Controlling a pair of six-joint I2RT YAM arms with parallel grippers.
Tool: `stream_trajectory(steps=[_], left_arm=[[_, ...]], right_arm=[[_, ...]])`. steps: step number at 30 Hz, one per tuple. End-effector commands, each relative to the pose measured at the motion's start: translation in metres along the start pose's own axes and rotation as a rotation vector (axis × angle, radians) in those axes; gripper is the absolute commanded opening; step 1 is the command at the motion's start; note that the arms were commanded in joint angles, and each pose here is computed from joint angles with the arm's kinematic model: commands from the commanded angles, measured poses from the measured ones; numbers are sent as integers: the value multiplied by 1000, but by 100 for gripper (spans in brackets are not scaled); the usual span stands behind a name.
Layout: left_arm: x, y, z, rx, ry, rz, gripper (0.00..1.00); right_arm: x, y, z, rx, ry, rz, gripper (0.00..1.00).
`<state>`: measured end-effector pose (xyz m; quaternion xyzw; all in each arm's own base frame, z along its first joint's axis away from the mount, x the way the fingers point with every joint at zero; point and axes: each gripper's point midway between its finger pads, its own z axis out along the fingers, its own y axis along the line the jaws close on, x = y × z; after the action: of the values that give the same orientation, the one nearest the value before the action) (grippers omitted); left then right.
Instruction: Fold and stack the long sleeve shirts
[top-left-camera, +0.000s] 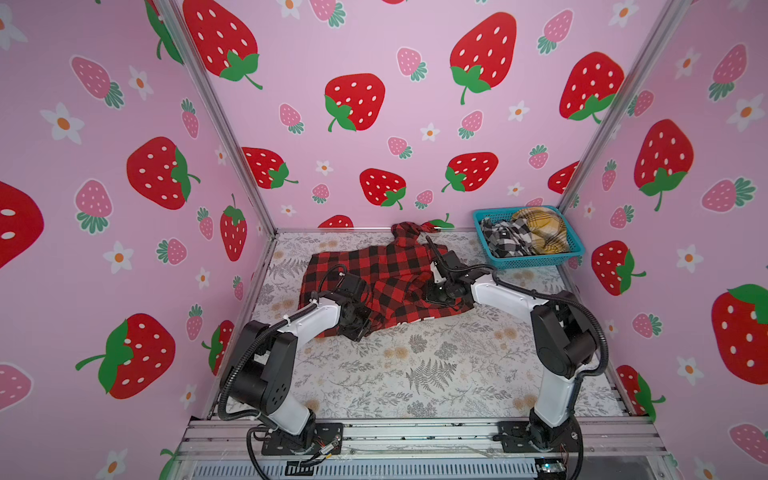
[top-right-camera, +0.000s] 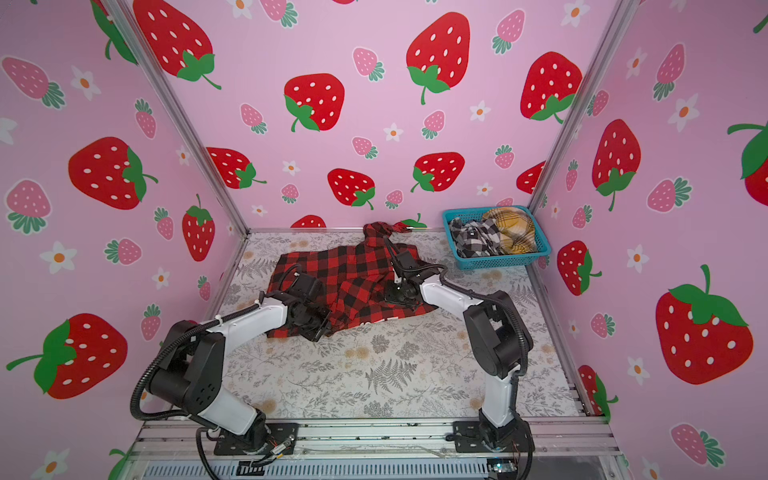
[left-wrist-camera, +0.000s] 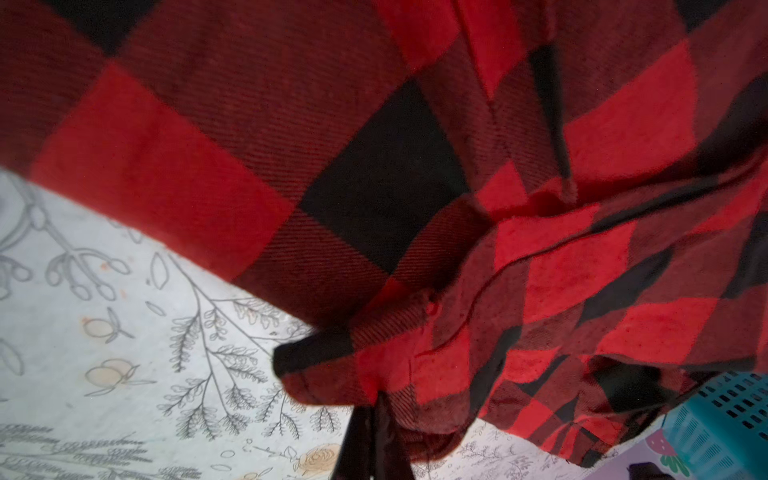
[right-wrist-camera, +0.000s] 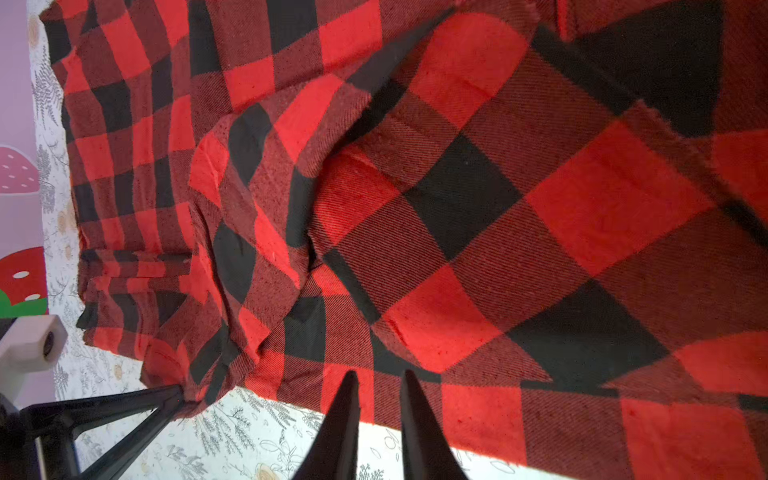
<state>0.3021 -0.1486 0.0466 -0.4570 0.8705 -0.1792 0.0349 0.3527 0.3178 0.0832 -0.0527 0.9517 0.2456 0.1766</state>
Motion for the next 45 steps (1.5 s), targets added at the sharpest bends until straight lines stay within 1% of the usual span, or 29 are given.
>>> stream_trajectory(steps=[1,3,5,7,9,11,13,15,17,22,25,28,30,34,37,39,40,43,44,45], left_arm=[[-11,-24,-36,19,-66,151,0],[-22,-39,-71,36,-154,290,0],[-30,-51,-103,49,-223,408,0],[-33,-56,-128,58,-255,504,0],[-31,-60,-147,99,-252,597,0],[-27,-61,-162,148,-246,663,0],[-28,-55,-175,157,-267,698,0],[-28,-47,-184,174,-283,719,0],[-30,-40,-187,197,-282,709,0],[-27,-35,-191,281,-241,693,0],[-31,-27,-192,280,-242,672,0],[-33,-29,-198,327,-223,622,0],[-36,-33,-204,353,-235,601,0],[-40,-39,-215,374,-267,588,0],[-42,-40,-218,390,-267,576,0],[-41,-40,-217,399,-254,573,0],[-41,-40,-216,398,-252,571,0],[-44,-36,-214,382,-252,568,0],[-47,-34,-214,375,-253,565,0],[-48,-33,-213,369,-251,563,0]], right_arm=[[-10,0,-13,-39,-39,42,35],[-16,4,-21,-83,-62,68,50],[-23,9,-29,-129,-86,96,62],[-29,14,-35,-175,-102,128,68],[-35,16,-40,-233,-120,184,72],[-41,14,-44,-285,-142,255,80],[-45,11,-43,-336,-151,320,82],[-46,7,-36,-362,-144,372,82],[-44,3,-26,-367,-122,411,82],[-41,-13,-13,-362,-122,496,77],[-34,-23,-6,-347,-106,539,76],[-27,-28,-5,-337,-98,543,77],[-22,-33,-6,-317,-96,537,78],[-12,-42,-5,-285,-90,544,79],[-15,-45,-1,-279,-90,546,78],[-20,-48,2,-275,-98,544,72],[-23,-49,3,-274,-100,545,68],[-28,-50,8,-279,-95,550,47],[-29,-52,9,-276,-94,553,42],[-29,-53,10,-275,-96,555,39]])
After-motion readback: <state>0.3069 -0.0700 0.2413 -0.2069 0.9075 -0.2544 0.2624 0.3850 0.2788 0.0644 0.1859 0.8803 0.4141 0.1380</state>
